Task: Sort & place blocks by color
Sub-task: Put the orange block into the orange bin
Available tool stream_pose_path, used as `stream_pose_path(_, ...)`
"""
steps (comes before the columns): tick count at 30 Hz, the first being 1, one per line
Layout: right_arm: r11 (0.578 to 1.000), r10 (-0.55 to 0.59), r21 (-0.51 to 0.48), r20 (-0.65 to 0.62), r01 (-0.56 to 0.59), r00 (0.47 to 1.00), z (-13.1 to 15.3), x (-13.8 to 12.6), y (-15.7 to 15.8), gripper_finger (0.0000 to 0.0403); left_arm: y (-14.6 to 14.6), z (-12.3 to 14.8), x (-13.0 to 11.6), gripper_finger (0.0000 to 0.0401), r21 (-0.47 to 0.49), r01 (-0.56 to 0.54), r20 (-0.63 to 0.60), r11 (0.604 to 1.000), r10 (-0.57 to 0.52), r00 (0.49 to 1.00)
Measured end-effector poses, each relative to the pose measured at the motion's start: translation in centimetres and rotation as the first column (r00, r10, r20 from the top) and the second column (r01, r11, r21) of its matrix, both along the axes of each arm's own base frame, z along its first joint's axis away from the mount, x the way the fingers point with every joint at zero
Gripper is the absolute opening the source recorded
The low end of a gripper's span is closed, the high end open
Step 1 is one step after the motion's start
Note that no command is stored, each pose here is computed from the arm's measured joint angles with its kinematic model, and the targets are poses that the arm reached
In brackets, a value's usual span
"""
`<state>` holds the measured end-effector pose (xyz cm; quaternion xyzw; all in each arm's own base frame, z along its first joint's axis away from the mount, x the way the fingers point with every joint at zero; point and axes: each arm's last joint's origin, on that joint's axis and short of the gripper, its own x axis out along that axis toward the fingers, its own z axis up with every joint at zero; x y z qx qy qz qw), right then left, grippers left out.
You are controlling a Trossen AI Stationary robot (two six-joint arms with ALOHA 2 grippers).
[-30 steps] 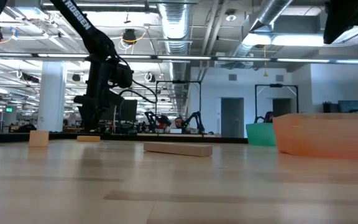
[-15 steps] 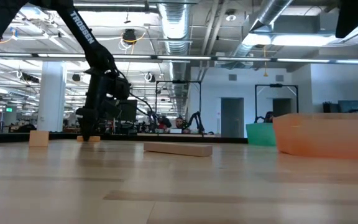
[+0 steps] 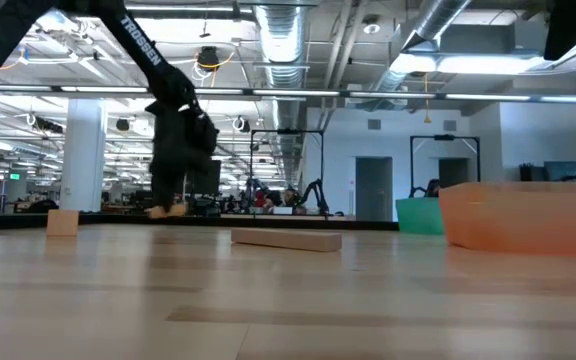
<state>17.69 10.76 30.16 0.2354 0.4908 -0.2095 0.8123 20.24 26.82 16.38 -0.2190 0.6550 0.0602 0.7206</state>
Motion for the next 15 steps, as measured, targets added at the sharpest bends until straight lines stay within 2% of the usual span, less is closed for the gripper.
stream_pose_path(3,1.000,-0.001,-0.003,0.001,0.001,1.000,0.0,0.0,0.0,0.0061,-1.8,1.0,2.1,0.0094,-0.191,0.000,0.221,0.982,0.043,0.974)
stream_pose_path(5,1.000,0.000,-0.002,0.002,0.000,1.000,0.0,0.0,0.0,0.0061,-3.5,1.9,4.4,0.0094,-0.267,0.077,0.392,0.961,0.035,0.919)
stream_pose_path(7,1.000,0.001,-0.001,0.005,-0.001,1.000,0.0,0.0,0.0,0.0061,-5.7,2.7,6.9,0.0094,-0.303,0.198,0.536,0.932,-0.005,0.844)
stream_pose_path(10,1.000,-0.009,0.006,0.010,0.009,1.000,0.0,0.0,0.1,0.0061,-10.0,3.0,11.7,0.0094,-0.225,0.354,0.658,0.908,-0.126,0.742)
stream_pose_path(12,1.000,-0.023,0.013,0.012,0.023,1.000,0.0,0.0,0.1,0.0061,-13.3,3.4,14.7,0.0094,-0.130,0.432,0.711,0.892,-0.220,0.668)
stream_pose_path(15,0.999,-0.030,0.019,0.016,0.030,0.999,0.0,0.1,0.1,0.0061,-18.2,3.6,18.1,0.0094,0.019,0.560,0.796,0.829,-0.351,0.493)
